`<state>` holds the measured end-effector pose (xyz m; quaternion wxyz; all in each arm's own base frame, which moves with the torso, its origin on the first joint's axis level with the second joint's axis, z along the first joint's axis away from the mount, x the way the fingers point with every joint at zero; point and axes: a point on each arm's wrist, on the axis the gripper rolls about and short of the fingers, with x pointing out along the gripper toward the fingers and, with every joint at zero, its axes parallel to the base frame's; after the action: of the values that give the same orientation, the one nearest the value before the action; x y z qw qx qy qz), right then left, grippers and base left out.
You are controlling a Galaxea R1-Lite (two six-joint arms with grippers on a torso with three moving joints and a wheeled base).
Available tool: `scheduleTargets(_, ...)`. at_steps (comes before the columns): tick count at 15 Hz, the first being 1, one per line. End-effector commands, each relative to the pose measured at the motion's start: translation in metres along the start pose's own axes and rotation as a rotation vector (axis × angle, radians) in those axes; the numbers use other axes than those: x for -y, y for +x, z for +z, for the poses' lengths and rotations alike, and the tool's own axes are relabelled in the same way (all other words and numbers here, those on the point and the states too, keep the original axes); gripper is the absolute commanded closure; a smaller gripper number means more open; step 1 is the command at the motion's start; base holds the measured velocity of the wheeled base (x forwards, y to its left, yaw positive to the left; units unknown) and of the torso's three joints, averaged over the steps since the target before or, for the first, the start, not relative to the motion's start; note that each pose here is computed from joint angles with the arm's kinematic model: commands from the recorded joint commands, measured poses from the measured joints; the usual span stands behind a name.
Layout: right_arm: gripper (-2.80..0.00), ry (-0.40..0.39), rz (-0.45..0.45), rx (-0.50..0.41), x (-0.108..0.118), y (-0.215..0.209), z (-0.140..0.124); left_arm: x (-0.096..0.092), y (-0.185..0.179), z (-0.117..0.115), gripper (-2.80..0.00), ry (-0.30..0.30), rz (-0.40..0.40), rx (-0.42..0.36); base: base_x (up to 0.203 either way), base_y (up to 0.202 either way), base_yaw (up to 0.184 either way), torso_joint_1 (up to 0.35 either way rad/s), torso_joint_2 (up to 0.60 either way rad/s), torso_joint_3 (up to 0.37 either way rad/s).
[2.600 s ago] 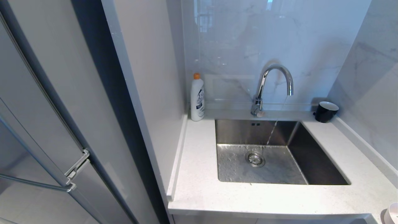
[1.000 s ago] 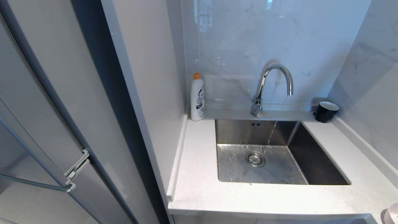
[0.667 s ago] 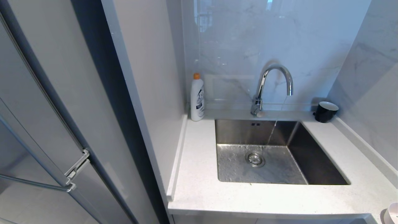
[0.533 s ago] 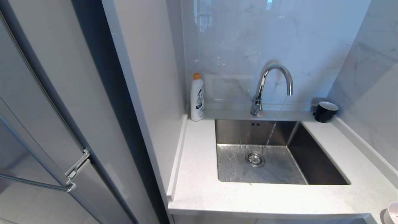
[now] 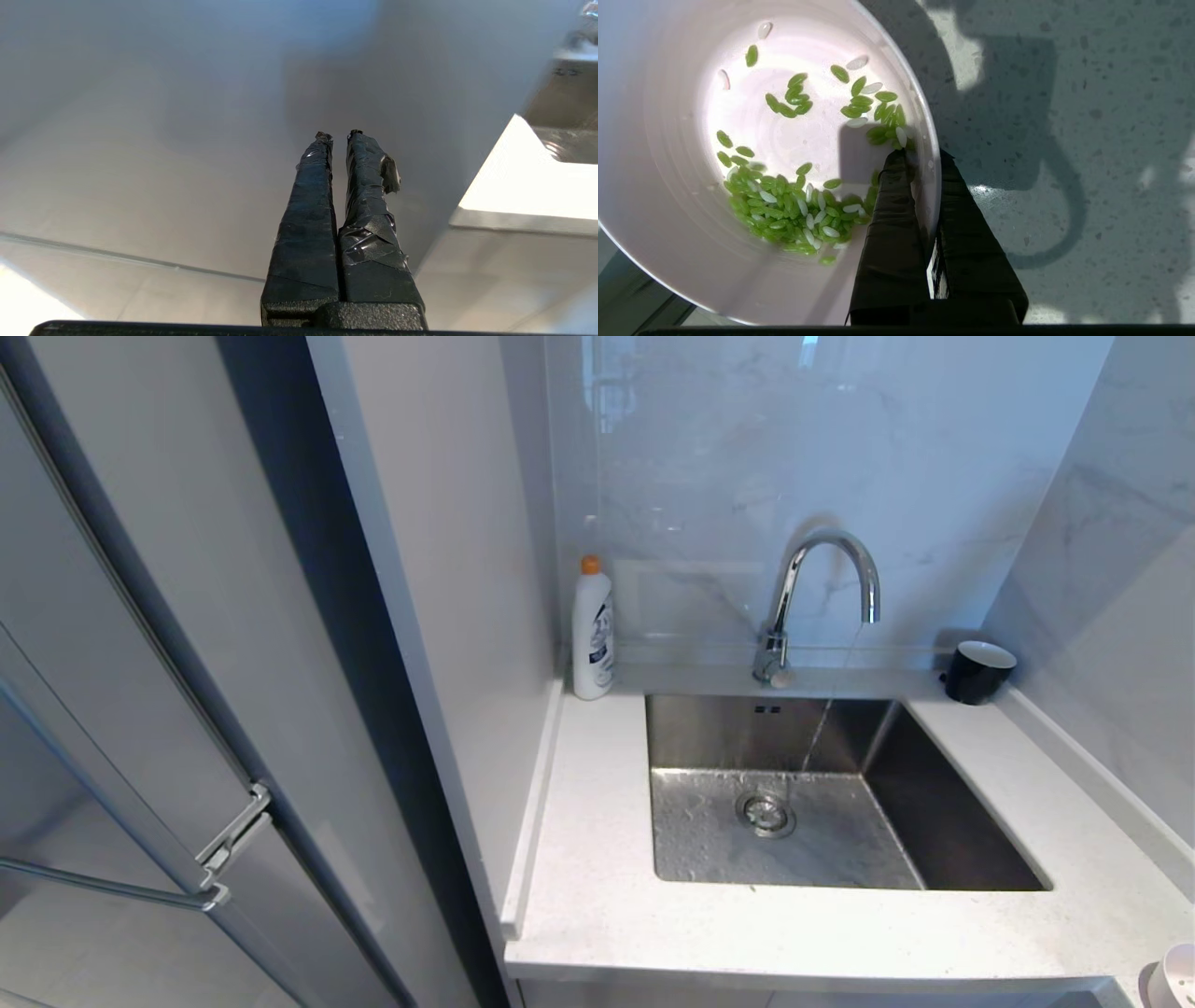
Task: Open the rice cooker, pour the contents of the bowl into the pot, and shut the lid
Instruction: Pick up the bowl on the table, then fill a bowl with water from the tap
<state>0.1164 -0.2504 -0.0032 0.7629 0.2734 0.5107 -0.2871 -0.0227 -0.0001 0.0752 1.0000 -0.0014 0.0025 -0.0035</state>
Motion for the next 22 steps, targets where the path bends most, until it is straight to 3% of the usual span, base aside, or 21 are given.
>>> scheduleTargets(1,0.0,-0.002,0.001,0.001,0.0,0.0,0.0,0.0,0.0,0.0,0.0,-0.001,-0.001,-0.003,0.0,0.0,0.0,0.0,0.0,0.0)
scheduleTargets(7,0.0,-0.021,0.075,0.077,-0.016,-0.034,-0.002,0.0,0.0,0.0,0.0,-0.001,-0.001,-0.003,0.0,0.0,0.0,0.0,0.0,0.0)
scheduleTargets(15,0.0,-0.111,0.202,0.03,-0.109,-0.059,0.005,0.0,0.0,0.0,0.0,0.0,-0.001,-0.001,0.0,0.0,0.0,0.0,0.0,0.0)
scheduleTargets(22,0.0,-0.155,0.267,-0.016,-0.174,-0.069,0.013,0.0,0.0,0.0,0.0,0.0,-0.001,-0.002,0.0,0.0,0.0,0.0,0.0,0.0)
